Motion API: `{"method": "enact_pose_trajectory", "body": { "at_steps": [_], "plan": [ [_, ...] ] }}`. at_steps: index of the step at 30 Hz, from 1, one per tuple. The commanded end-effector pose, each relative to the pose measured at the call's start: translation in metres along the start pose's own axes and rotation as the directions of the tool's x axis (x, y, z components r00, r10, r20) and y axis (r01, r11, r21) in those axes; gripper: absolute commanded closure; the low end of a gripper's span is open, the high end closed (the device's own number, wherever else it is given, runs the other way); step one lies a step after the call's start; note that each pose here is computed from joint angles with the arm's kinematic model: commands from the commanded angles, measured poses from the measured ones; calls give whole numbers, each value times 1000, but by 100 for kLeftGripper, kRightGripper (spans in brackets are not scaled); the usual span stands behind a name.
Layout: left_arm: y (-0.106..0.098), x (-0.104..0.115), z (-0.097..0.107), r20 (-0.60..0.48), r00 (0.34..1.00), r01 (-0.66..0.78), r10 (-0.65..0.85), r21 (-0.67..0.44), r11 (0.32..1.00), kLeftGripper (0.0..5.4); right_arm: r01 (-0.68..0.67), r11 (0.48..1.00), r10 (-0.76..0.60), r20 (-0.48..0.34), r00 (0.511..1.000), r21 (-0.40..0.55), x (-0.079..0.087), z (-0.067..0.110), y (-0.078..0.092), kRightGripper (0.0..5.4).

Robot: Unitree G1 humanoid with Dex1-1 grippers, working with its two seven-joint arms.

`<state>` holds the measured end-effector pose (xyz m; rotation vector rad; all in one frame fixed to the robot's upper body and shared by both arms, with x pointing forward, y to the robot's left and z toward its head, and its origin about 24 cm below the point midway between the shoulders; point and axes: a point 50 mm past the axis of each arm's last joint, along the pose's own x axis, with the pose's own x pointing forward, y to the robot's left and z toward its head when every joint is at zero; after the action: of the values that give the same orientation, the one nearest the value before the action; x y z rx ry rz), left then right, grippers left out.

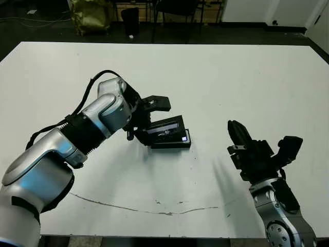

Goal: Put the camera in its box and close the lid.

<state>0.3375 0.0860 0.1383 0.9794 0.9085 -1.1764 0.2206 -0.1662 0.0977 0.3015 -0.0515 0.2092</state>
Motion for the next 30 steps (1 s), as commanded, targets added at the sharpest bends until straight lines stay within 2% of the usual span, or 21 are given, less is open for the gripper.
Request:
{"method": "enact_pose_trajectory", "body": {
  "at_steps": [1, 4, 14, 18, 30],
  "plan": [
    [-20, 32, 10, 11, 993, 115, -116, 36, 993, 348, 25, 1000, -25, -30, 999, 6, -3, -4, -3, 540],
    [-21, 32, 12, 26, 990, 135, -136, 58, 989, 348, 21, 1000, -21, -27, 999, 10, -4, -5, -4, 540],
    [-22, 36, 21, 27, 984, 172, -173, 33, 984, 348, 19, 1000, -19, -23, 1000, 1, -4, -5, -4, 540],
    [-23, 37, 26, 26, 990, 136, -139, 89, 987, 348, 23, 1000, -23, -23, 999, -3, -4, -5, -4, 540],
    [-28, 48, 37, 21, 986, 160, -163, 104, 982, 348, 21, 1000, -21, -20, 1000, 3, -6, -6, -6, 540]
  ]
}}
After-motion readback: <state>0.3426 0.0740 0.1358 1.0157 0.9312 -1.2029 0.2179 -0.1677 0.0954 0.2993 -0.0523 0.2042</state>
